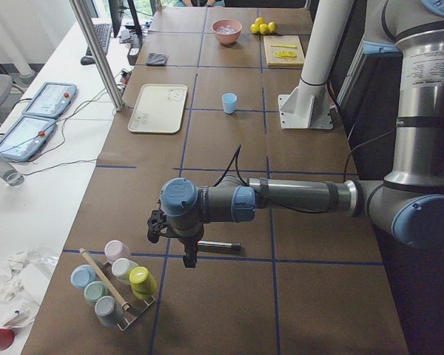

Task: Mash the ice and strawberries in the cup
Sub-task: 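Lower the right gripper into the pink bowl and grasp an ice cube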

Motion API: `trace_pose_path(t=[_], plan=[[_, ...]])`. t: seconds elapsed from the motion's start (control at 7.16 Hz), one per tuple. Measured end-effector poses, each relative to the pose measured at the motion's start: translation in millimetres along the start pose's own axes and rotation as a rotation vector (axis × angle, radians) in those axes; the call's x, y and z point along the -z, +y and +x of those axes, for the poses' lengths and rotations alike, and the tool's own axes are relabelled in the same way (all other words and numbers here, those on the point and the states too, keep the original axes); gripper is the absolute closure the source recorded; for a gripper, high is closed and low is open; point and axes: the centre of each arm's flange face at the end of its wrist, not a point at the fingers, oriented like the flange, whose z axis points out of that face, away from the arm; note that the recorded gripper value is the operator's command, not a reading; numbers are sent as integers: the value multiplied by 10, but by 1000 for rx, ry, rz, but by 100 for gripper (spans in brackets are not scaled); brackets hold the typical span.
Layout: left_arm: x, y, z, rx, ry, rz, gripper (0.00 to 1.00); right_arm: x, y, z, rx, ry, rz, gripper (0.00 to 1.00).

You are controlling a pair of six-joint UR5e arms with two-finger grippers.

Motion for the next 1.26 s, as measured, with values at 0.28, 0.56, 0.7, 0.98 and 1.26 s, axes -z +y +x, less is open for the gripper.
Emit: trace_pose_path(t=[0.28,0.56,0.7,0.98,1.26], plan=[[2,3,2,0,0,1,0,14,-3,-21,6,0,2,0],[8,3,8,-2,0,2,0,-15,-22,-98,17,-20,-4,1],[15,2,15,-3,0,3,0,-60,-54,-223,41,-24,-12,1],[30,-1,31,-6,0,6,0,-98,-140,-768,80,-16,-21,1],[42,-3,44,-9,0,9,0,-155,-138,-1239,78,-2,-32,2]])
